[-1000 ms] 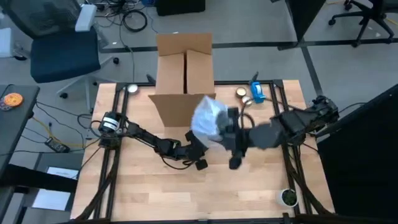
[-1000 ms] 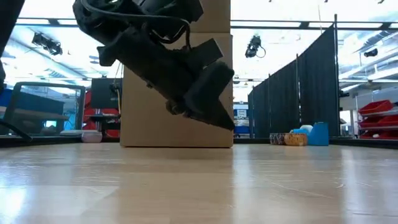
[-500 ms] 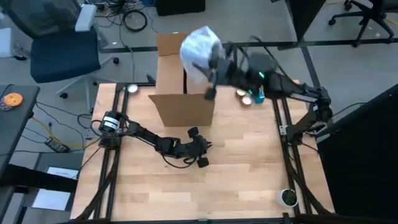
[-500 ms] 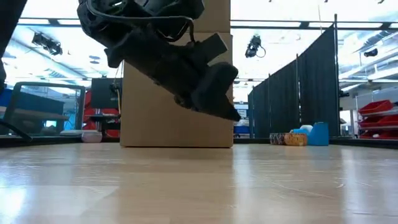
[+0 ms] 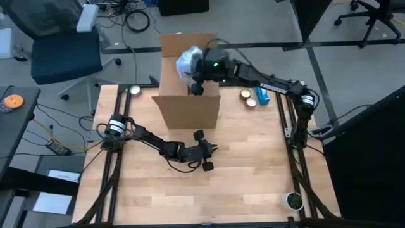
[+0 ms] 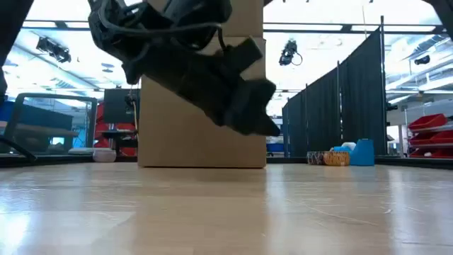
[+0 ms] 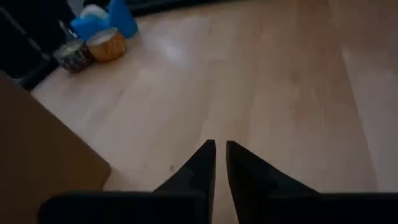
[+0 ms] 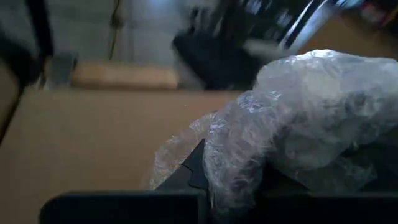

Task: Wrap mug
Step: Put the wrapped blue mug into the box

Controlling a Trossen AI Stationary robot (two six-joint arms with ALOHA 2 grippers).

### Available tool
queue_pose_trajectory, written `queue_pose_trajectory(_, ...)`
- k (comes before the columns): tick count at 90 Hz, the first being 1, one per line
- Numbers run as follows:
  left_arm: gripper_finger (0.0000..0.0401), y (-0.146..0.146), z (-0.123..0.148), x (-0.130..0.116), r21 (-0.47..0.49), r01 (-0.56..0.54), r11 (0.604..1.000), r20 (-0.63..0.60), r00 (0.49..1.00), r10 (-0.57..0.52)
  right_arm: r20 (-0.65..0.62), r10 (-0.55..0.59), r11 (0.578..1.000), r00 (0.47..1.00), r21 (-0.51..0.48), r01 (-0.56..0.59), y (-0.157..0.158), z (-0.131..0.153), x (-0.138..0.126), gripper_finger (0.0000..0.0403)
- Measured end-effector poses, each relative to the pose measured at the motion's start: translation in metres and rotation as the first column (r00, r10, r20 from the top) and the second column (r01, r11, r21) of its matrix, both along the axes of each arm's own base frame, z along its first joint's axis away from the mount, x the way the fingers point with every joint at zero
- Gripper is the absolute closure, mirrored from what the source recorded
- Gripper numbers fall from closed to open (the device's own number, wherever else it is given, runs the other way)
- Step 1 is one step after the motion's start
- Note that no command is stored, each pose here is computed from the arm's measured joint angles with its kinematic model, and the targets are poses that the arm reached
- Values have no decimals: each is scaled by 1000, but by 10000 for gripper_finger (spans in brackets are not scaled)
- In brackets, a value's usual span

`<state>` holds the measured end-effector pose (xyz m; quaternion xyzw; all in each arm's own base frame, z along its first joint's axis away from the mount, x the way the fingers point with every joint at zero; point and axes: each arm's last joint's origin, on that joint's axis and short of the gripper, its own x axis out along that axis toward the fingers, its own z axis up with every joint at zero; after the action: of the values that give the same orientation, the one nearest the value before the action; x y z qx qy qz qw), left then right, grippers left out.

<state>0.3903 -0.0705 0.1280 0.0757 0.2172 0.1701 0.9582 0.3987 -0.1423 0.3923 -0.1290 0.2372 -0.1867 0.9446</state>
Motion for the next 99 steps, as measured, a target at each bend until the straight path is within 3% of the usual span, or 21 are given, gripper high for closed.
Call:
queue_pose_trajectory(19,376,-1,2,4,63,27,998,45,999,-30,-333,38,994,942,108,-2,24,-23,-19,394)
queue_pose_trajectory(36,376,-7,12,7,162,70,984,100,991,-87,-443,96,978,891,207,-3,70,-6,-51,394)
queue_pose_trajectory(46,376,-8,15,8,202,84,976,112,988,-108,-439,140,970,888,241,-34,95,8,-69,394)
queue_pose_trajectory(67,376,-7,19,9,209,77,975,142,984,-108,-234,160,970,959,219,-108,114,56,-109,394)
queue_pose_trajectory(78,376,-7,20,10,207,75,976,152,983,-108,-192,51,967,980,255,-1,97,59,-113,394)
queue_pose_trajectory(87,376,-7,20,10,205,75,976,153,982,-107,-215,-96,916,972,362,171,74,48,-109,394)
queue_pose_trajectory(99,376,-7,20,10,200,74,977,154,982,-106,-341,-190,859,921,397,324,45,20,-93,394)
